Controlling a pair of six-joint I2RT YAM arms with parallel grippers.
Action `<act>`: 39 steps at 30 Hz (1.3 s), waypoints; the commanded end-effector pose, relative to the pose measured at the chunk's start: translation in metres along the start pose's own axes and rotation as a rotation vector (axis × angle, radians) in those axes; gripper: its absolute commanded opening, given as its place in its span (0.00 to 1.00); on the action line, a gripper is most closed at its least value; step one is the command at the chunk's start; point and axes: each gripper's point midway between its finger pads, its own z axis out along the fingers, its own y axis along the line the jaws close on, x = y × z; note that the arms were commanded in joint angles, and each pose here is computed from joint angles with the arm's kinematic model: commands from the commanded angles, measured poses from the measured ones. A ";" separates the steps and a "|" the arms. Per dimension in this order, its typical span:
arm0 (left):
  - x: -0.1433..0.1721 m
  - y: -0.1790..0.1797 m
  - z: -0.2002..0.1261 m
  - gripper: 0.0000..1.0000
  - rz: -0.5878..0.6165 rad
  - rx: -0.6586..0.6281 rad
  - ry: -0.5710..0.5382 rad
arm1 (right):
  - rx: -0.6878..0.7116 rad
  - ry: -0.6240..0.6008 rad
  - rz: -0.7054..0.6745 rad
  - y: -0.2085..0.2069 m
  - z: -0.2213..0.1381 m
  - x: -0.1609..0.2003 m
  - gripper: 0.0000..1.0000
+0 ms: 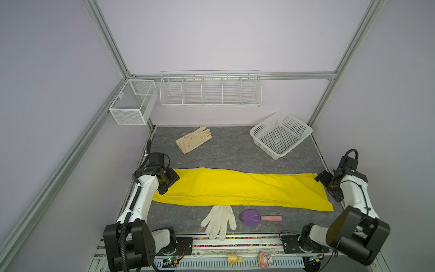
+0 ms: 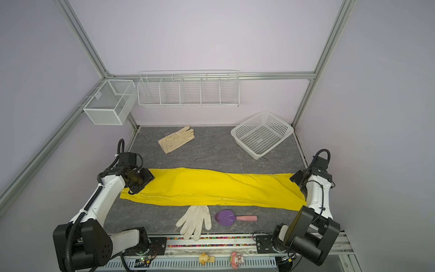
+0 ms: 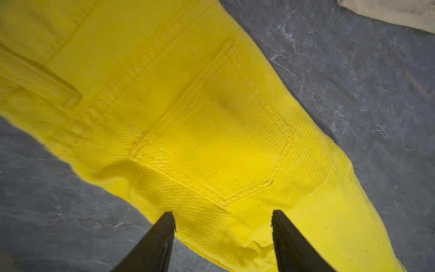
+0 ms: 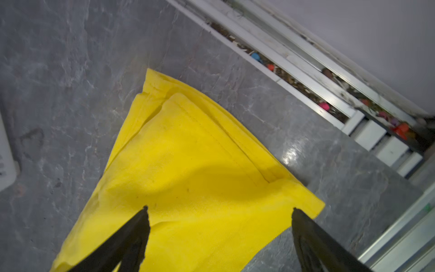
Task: Fold and stack the trousers
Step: Fold the trousers at the center of the table.
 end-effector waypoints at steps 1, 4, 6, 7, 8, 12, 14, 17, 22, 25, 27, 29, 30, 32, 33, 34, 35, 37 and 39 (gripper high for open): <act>0.001 -0.030 0.009 0.71 0.063 0.146 0.007 | -0.089 0.014 -0.259 0.021 0.007 -0.012 0.94; 0.005 -0.036 0.015 0.72 0.114 0.181 0.026 | -0.124 0.056 -0.363 0.030 0.021 -0.014 0.94; 0.006 -0.037 0.019 0.73 0.131 0.187 0.039 | -0.102 0.115 -0.398 0.027 0.035 -0.014 0.94; 0.007 -0.036 0.020 0.73 0.137 0.181 0.045 | -0.082 0.137 -0.418 0.025 0.041 -0.015 0.93; 0.007 -0.035 0.021 0.73 0.141 0.178 0.050 | -0.079 0.154 -0.427 0.025 0.046 -0.015 0.93; 0.008 -0.034 0.024 0.73 0.149 0.168 0.059 | -0.101 0.201 -0.465 0.029 0.059 -0.014 0.91; 0.009 -0.032 0.027 0.73 0.153 0.157 0.069 | -0.075 0.249 -0.481 0.024 0.070 -0.010 0.91; 0.010 -0.030 0.029 0.73 0.156 0.150 0.074 | -0.087 0.249 -0.489 0.027 0.074 -0.013 0.91; 0.011 -0.028 0.033 0.74 0.174 0.142 0.081 | -0.108 0.327 -0.480 0.029 0.091 0.001 0.84; 0.010 -0.029 0.033 0.76 0.197 0.144 0.081 | -0.079 0.335 -0.524 0.033 0.100 0.009 0.70; 0.011 -0.030 0.032 0.77 0.211 0.149 0.084 | -0.082 0.358 -0.519 0.036 0.105 0.013 0.54; 0.011 -0.030 0.030 0.78 0.226 0.149 0.081 | -0.073 0.358 -0.517 0.036 0.107 0.013 0.37; 0.012 -0.030 0.029 0.79 0.232 0.152 0.080 | -0.071 0.353 -0.518 0.036 0.105 0.012 0.30; 0.011 -0.031 0.028 0.80 0.240 0.158 0.071 | -0.033 0.319 -0.511 0.031 0.096 0.005 0.19; 0.011 -0.031 0.028 0.80 0.240 0.156 0.072 | -0.034 0.299 -0.506 0.032 0.090 0.002 0.18; 0.011 -0.030 0.029 0.80 0.242 0.153 0.075 | -0.033 0.279 -0.497 0.034 0.082 -0.002 0.17; 0.011 -0.029 0.032 0.80 0.243 0.146 0.083 | -0.028 0.257 -0.485 0.034 0.073 -0.007 0.15; 0.010 -0.029 0.034 0.80 0.247 0.139 0.089 | -0.047 0.216 -0.457 0.040 0.053 -0.014 0.14; 0.009 -0.029 0.037 0.80 0.250 0.138 0.093 | -0.079 0.185 -0.424 0.046 0.031 -0.018 0.13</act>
